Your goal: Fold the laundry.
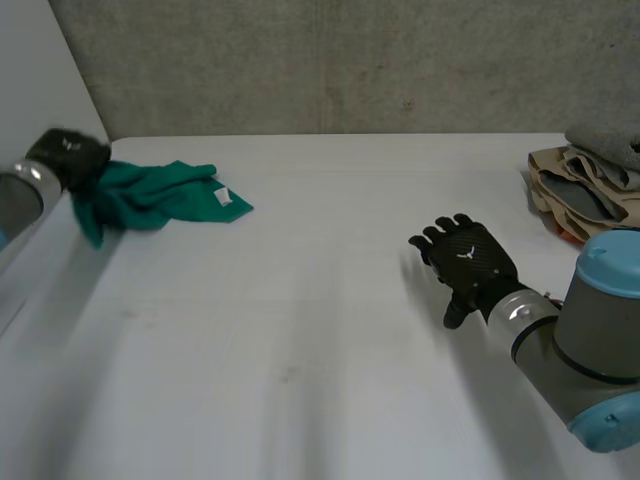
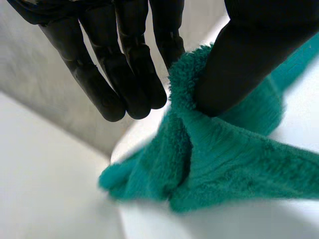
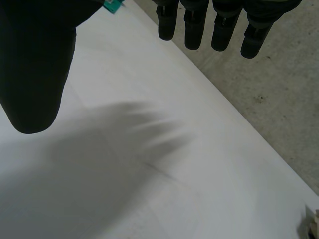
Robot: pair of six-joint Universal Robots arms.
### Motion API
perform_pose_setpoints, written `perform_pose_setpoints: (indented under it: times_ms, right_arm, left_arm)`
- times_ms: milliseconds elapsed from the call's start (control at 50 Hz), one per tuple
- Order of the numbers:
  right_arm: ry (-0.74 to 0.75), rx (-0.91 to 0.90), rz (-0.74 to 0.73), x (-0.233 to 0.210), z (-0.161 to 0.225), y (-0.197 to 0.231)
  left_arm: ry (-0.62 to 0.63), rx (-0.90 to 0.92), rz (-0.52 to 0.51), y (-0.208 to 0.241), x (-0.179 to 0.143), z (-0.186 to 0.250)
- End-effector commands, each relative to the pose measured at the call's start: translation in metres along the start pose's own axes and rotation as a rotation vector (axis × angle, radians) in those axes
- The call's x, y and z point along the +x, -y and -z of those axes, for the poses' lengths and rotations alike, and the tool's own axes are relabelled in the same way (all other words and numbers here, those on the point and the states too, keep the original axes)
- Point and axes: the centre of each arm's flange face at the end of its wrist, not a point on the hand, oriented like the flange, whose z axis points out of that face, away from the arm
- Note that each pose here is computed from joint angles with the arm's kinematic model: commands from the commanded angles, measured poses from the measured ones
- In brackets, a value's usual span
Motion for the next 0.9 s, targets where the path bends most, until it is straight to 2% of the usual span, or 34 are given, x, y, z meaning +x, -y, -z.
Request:
perform_pose_setpoints:
  times_ms: [20, 120, 260, 380, 440, 520, 560, 620, 680, 800, 900]
  right_arm:
    - [-0.025, 0.001, -0.007, 0.010, -0.002, 0.000]
    - [-0.048, -0.001, -0.026, 0.018, -0.005, -0.001]
    - [-0.083, 0.004, -0.049, 0.031, -0.005, 0.000]
    - [-0.123, 0.003, -0.077, 0.045, -0.008, -0.001]
    - [-0.144, 0.003, -0.103, 0.052, -0.009, -0.002]
    - [-0.156, -0.003, -0.123, 0.055, -0.009, -0.004]
    - [-0.155, -0.002, -0.125, 0.054, -0.009, -0.003]
    - [-0.151, 0.000, -0.128, 0.054, -0.009, -0.002]
    - [-0.139, 0.001, -0.132, 0.052, -0.009, 0.000]
    - [-0.068, -0.026, -0.138, 0.036, 0.008, 0.020]
    - [0.045, -0.093, -0.173, 0.008, 0.031, 0.036]
  left_arm:
    - [-0.090, 0.224, 0.201, 0.113, 0.030, 0.056]
    - [-0.209, 0.386, 0.336, 0.186, 0.068, 0.109]
    - [-0.342, 0.475, 0.493, 0.227, 0.116, 0.146]
    - [-0.519, 0.337, 0.571, 0.211, 0.193, 0.156]
    - [-0.532, 0.227, 0.585, 0.185, 0.227, 0.148]
    - [-0.521, 0.102, 0.573, 0.151, 0.255, 0.136]
    - [-0.498, 0.060, 0.565, 0.140, 0.255, 0.130]
    - [-0.448, 0.037, 0.546, 0.137, 0.238, 0.125]
    - [-0.392, 0.065, 0.511, 0.142, 0.208, 0.124]
    - [-0.250, 0.180, 0.371, 0.145, 0.143, 0.110]
    - [-0.155, 0.145, 0.220, 0.117, 0.110, 0.087]
